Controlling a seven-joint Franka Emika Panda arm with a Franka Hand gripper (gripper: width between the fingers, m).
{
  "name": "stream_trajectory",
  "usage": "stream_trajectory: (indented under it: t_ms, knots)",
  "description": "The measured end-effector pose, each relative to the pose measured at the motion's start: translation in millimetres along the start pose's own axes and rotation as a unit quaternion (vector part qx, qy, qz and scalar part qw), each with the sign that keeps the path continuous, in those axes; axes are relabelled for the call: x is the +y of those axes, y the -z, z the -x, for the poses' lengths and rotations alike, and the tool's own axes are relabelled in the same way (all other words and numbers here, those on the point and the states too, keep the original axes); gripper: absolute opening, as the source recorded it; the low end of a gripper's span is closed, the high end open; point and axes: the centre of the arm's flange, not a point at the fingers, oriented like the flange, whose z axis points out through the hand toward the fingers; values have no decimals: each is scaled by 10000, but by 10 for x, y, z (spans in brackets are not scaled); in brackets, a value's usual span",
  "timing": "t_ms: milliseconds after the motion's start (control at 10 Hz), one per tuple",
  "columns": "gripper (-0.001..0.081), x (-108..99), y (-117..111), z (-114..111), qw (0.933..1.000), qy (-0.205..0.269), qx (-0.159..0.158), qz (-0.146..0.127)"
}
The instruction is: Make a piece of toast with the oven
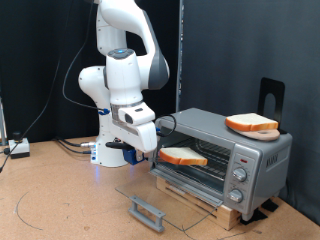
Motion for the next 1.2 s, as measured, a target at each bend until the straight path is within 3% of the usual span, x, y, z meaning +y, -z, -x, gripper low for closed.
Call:
stream_trajectory:
  t_ms: [500, 1200]
  knots:
    - [394, -109, -62, -122, 9998, 65, -68, -189]
    - [394, -428, -161, -630, 9994, -164, -74, -298]
